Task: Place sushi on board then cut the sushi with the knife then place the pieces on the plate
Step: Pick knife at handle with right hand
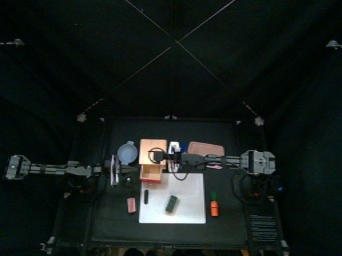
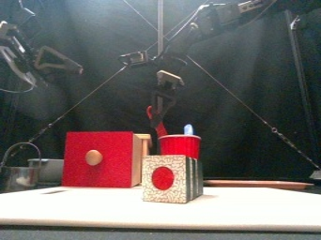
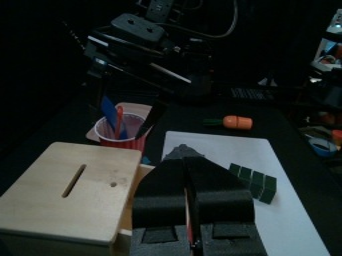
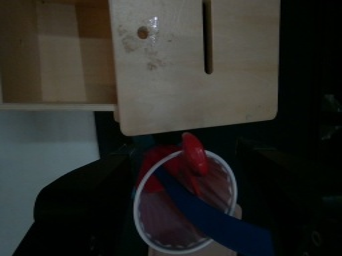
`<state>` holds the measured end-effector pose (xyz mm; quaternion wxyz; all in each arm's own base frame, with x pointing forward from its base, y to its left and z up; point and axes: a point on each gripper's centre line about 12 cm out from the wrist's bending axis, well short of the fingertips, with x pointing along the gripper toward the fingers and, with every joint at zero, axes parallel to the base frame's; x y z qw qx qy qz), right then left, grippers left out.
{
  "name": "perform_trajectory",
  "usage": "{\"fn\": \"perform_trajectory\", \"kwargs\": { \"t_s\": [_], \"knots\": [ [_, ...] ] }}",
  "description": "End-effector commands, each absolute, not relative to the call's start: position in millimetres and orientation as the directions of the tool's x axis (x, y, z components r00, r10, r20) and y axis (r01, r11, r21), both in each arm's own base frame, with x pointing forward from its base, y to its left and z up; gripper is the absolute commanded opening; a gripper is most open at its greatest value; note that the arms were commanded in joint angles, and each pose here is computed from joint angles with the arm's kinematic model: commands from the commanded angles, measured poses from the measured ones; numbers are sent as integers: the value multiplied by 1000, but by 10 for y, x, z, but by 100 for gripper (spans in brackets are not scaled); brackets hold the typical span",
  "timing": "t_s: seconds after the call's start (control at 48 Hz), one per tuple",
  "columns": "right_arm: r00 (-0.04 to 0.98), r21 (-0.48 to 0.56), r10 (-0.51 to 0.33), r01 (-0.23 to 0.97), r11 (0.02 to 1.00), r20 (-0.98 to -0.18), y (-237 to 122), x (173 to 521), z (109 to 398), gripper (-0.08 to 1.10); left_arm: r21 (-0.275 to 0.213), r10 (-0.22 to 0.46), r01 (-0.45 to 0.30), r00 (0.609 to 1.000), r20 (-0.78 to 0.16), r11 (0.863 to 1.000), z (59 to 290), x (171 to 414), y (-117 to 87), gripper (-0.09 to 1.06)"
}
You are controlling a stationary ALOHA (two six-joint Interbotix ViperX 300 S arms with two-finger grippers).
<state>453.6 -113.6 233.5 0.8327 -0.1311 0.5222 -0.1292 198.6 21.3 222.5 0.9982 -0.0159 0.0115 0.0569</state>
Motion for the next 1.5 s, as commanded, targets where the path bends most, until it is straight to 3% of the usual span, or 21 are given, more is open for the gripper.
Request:
{"fn": "perform_trajectory", "kwargs": {
  "t_s": [0.021,0.208,0.417,0.708,1.271,1.5],
  "knots": [
    [427,-360,-367,102,927,-826,-1176,4559,2511,99,-35,119,-119,993,-19,992,2241,1995,222,7],
    [380,-357,-367,99,929,-849,-1150,4536,2486,80,-36,121,-122,992,-22,992,2230,1990,226,7],
    [403,-352,-367,113,929,-838,-1145,4574,2549,55,-40,121,-122,992,-25,992,2218,1985,224,7],
    [449,-358,-378,133,924,-810,-1112,4622,2797,55,-53,129,-130,991,-27,990,2212,1982,233,7],
    [614,-346,-413,234,909,-672,-1021,4237,3798,53,-50,130,-132,991,-27,990,2212,1981,237,7],
    [658,-310,-380,227,923,-650,-819,4064,3851,53,-47,138,-139,990,-16,989,2241,1989,253,7]
  ]
}}
